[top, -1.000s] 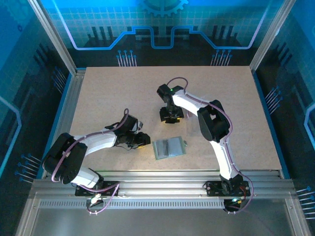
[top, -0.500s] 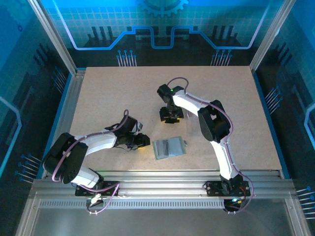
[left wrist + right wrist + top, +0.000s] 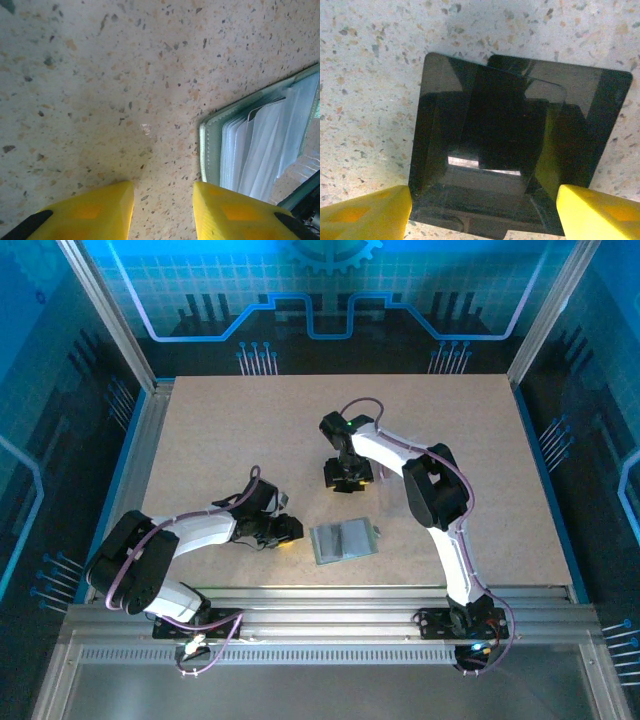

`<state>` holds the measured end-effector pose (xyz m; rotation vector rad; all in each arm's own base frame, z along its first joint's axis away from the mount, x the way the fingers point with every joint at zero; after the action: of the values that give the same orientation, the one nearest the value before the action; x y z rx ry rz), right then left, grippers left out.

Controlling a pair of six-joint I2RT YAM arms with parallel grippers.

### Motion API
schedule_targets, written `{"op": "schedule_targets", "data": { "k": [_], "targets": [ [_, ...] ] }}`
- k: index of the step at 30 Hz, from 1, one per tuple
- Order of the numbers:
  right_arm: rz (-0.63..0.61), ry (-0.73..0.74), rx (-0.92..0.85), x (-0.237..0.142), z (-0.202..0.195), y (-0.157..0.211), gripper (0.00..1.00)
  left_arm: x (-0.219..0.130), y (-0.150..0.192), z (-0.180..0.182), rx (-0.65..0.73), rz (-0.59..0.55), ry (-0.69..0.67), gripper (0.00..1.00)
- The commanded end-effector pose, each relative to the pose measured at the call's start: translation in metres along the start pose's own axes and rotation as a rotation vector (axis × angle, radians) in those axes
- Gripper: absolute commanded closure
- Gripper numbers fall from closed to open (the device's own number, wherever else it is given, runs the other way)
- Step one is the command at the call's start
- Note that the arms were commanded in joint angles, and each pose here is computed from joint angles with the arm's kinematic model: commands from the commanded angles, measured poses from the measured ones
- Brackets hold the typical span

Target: Put the credit cards into the card holder

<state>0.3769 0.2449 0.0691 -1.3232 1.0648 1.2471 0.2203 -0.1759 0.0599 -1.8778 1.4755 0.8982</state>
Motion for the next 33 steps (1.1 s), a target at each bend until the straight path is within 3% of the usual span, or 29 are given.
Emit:
{"op": "schedule_targets", "data": {
  "k": [1,6,11,21,33],
  "targets": [
    [-0.009,-0.017,0.041,-0.013,0.003,0.007,0.22,-0.002,0.004,0.002,0.002,0.005,0.016,0.62],
    [-0.069,0.073,0.055,-0.027,-0.004,0.005,0.25,-0.002,0.004,0.003,0.003,0.005,0.016,0.62],
    [-0.070,0.040,0.063,-0.029,0.005,0.004,0.25,-0.001,0.005,0.004,0.004,0.006,0.021,0.62],
    [-0.066,0.002,0.167,-0.021,0.016,-0.001,0.20,-0.002,0.006,0.007,0.005,0.012,0.021,0.62],
    [-0.008,0.063,0.218,0.008,0.017,0.003,0.21,-0.006,0.007,0.007,0.013,0.007,0.034,0.62]
  ]
}}
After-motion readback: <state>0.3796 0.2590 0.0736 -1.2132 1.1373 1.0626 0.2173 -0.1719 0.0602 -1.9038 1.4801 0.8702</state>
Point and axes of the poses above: each hand's point on the last joint's axis, 136 mm out from that joint toward the fingers, its own x axis out along the fingers, its own z axis along the line the jaws close on, y = z × x, the point moved 5 cm from there along -x, back along the fingers, and after that the axes turned 2 degrees about -x, right-handed, at the moved point
